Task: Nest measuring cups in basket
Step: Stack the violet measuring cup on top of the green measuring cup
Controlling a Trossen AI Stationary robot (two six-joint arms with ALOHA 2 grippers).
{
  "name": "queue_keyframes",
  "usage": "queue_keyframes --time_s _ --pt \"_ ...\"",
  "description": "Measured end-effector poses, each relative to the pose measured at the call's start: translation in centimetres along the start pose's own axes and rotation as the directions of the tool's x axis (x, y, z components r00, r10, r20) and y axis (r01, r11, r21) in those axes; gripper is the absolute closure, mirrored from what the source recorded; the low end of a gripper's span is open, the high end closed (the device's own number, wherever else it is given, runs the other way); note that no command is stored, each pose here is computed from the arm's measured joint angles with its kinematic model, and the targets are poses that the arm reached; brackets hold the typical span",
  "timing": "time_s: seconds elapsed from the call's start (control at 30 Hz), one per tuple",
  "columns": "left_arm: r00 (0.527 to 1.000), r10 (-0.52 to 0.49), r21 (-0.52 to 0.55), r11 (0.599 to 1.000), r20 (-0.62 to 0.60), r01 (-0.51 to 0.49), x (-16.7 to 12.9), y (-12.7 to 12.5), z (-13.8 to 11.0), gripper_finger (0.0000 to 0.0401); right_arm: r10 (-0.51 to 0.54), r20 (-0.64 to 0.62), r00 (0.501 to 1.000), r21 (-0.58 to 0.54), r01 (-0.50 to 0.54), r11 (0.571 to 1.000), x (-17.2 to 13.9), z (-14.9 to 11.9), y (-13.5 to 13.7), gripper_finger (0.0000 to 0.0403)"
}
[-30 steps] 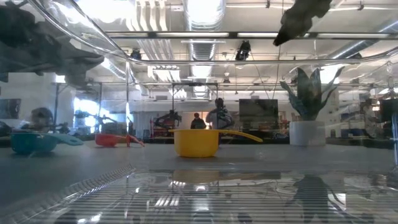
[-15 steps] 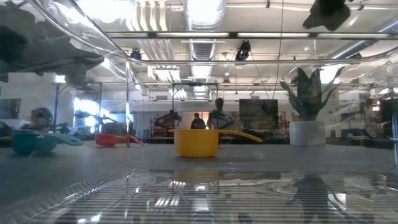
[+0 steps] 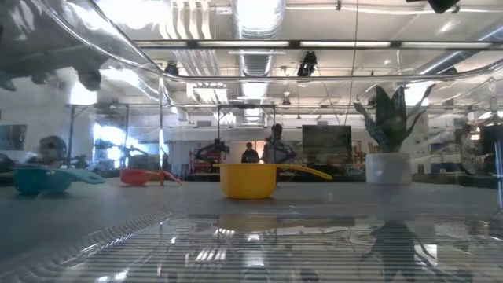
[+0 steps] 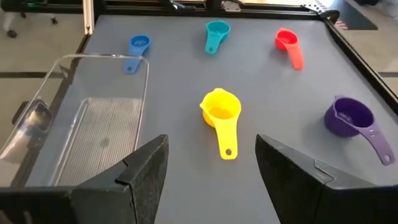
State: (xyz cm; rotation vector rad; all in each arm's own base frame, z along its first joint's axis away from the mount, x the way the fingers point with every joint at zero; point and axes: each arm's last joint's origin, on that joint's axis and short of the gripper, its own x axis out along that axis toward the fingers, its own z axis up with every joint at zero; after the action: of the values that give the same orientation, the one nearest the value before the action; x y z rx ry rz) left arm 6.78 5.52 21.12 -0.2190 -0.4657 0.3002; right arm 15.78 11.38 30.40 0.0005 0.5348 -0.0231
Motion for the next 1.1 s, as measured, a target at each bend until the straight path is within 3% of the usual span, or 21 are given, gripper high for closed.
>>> queue_keyframes --time_s 0.17,0.37,0.5,0.7,0.8,0.93,1.1 --pt "0.999 -0.013 -0.067 0.998 -0.037 0.010 1.1 -0.5 1.6 0.0401 -0.022 0.010 1.000 0.008 0.022 1.000 -0.2 -1.1 0.7 0.0172" --pt "0.948 0.028 -0.099 0.993 -0.316 -0.062 5.6 -1.6 5.6 0.0401 -0.067 0.034 0.997 0.048 0.065 0.997 -0.3 -2.8 1.5 0.0172" --pt "0.846 0.048 -0.069 0.993 -0.531 -0.100 9.7 -1.5 6.7 0.0401 -0.136 0.085 0.987 0.034 0.134 0.990 0.1 -3.6 2.0 0.0172" --pt "0.696 0.006 -0.024 0.999 -0.718 -0.033 16.7 -0.7 5.0 0.0401 -0.206 0.098 0.974 0.001 0.207 0.978 1.2 -4.3 2.6 0.0172" --pt "0.628 0.006 0.007 1.000 -0.778 -0.001 20.1 0.2 3.8 0.0401 -0.211 0.094 0.973 -0.006 0.212 0.977 1.6 -4.5 3.0 0.0172" --pt "0.498 0.018 0.010 1.000 -0.867 -0.019 23.9 1.8 1.9 0.0401 -0.201 0.080 0.976 0.004 0.202 0.979 1.8 -4.6 3.1 0.0172" --pt "0.360 0.013 0.011 1.000 -0.933 -0.005 26.8 3.1 -0.5 0.0401 -0.136 0.088 0.987 0.017 0.135 0.991 2.1 -4.5 3.7 0.0172"
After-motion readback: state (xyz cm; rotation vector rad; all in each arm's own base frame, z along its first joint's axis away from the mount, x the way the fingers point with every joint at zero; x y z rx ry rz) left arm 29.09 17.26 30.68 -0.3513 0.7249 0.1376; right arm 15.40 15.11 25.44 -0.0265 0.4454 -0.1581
